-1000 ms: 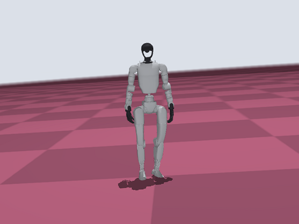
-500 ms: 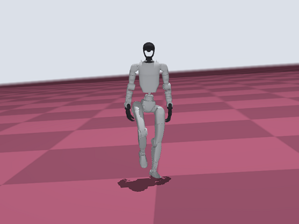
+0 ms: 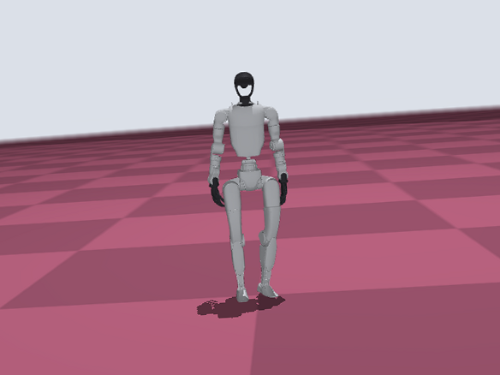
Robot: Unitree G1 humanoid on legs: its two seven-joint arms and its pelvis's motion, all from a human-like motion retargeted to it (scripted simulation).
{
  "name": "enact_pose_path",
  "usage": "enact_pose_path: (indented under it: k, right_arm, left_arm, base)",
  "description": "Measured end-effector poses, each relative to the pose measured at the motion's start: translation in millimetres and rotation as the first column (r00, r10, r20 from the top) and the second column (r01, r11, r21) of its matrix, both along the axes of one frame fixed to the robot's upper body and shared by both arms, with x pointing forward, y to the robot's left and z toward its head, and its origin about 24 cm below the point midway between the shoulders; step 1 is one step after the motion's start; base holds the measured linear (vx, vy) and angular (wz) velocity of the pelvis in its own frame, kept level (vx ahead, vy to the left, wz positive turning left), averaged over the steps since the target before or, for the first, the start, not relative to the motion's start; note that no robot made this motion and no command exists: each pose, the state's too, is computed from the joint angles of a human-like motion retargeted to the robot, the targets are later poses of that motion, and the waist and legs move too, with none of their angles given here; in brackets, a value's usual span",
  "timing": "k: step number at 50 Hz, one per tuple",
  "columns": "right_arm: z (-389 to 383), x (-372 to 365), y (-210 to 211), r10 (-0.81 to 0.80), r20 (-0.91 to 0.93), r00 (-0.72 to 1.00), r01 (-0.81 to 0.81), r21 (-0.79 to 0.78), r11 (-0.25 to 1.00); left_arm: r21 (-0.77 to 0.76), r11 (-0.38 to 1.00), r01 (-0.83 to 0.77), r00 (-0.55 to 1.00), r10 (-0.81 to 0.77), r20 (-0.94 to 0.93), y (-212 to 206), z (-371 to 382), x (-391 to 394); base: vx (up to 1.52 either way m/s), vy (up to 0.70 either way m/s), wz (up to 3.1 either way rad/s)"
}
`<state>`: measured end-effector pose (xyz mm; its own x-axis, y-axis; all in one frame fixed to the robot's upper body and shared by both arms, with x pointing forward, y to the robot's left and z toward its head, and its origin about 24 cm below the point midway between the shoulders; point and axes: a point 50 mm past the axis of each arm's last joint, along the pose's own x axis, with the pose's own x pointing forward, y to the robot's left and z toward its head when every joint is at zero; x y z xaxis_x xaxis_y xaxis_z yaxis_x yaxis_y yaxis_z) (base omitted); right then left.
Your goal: In place motions
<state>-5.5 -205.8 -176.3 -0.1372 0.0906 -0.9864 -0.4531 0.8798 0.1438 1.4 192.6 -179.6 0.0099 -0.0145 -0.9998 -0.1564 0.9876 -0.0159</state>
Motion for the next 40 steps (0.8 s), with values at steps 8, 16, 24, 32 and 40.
enact_pose_path:
  k: [8,16,24,32,40]
  right_arm:
    - [0,0,2,-0.011,0.005,1.000,0.011,0.013,1.000]
    - [0,12,3,-0.002,0.045,0.999,0.001,0.025,1.000]
    - [1,20,-8,0.001,0.062,0.998,0.000,-0.010,1.000]
    - [2,16,-10,-0.008,0.037,0.999,0.009,-0.018,1.000]
    - [1,19,-7,0.004,0.045,0.999,-0.004,-0.008,1.000]
  left_arm:
    - [0.017,0.999,0.033,0.999,-0.034,0.040,3,0,10]
    - [0.041,0.999,-0.015,0.999,0.012,0.051,12,1,11]
    - [0.033,0.997,-0.076,0.996,0.074,0.042,14,2,4]
    - [0.036,0.995,-0.096,0.995,0.096,-0.007,15,2,-16]
    - [0.032,0.994,-0.103,0.994,0.104,-0.041,13,3,-26]
  base:
    - [0.05,0.06,0.29]
    - [-0.05,0.05,0.18]
    - [-0.06,0.00,0.06]
    - [-0.02,-0.03,-0.50]
    - [0.01,0.01,-0.23]
